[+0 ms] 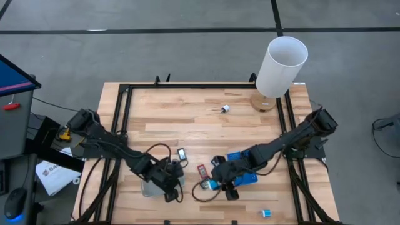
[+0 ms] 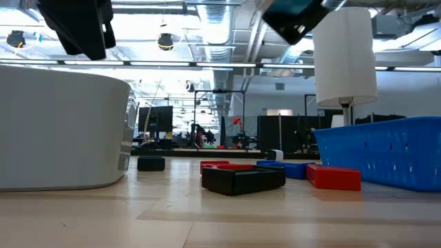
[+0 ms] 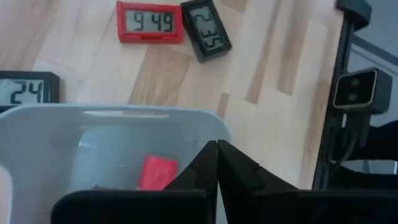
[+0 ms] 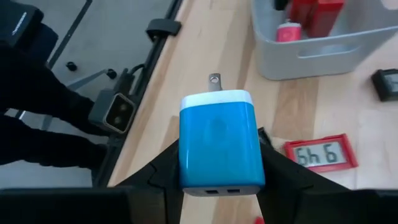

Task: Pick & Place Office items
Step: Put the top blue charger adapter into the gray bin

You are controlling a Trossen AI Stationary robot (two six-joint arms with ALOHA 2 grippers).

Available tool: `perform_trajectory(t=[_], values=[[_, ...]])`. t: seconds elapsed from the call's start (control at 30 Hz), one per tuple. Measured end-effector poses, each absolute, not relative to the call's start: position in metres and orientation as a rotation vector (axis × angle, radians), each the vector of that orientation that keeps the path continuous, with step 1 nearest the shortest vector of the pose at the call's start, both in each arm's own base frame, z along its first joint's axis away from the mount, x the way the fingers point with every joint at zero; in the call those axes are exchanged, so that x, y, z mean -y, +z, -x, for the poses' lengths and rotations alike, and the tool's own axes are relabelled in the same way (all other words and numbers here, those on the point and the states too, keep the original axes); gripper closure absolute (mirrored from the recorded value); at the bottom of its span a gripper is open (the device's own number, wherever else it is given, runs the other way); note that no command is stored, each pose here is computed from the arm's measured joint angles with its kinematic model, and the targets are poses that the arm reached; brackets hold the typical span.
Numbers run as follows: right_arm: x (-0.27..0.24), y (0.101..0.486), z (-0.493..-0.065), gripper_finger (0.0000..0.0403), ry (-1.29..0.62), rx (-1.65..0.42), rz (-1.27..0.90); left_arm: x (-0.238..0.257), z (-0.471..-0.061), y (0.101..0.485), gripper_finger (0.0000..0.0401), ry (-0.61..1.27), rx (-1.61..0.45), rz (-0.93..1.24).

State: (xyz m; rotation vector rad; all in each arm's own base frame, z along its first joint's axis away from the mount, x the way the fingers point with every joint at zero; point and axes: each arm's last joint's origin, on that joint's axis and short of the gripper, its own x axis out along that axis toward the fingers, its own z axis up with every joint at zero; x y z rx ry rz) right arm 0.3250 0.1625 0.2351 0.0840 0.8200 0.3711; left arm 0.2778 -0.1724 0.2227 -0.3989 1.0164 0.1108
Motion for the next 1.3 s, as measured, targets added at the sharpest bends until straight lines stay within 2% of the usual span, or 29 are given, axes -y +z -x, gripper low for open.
perform_trajectory(t=[0.3,0.5,0.9,1.3], values=[[-0.175,0.240,-0.313,0.0260,0.361,-0.821,-0.068,0.163,-0.293,0.201,0.0401,0.185,-1.070,0.421],[-0.170,0.256,-0.301,0.0260,0.341,-0.822,-0.055,0.165,-0.302,0.192,0.0401,0.157,-1.062,0.451],[-0.156,0.272,-0.289,0.0260,0.300,-0.808,-0.006,0.173,-0.313,0.199,0.0401,0.072,-0.943,0.533],[-0.150,0.272,-0.293,0.0260,0.291,-0.793,0.005,0.182,-0.307,0.198,0.0401,0.058,-0.961,0.530]])
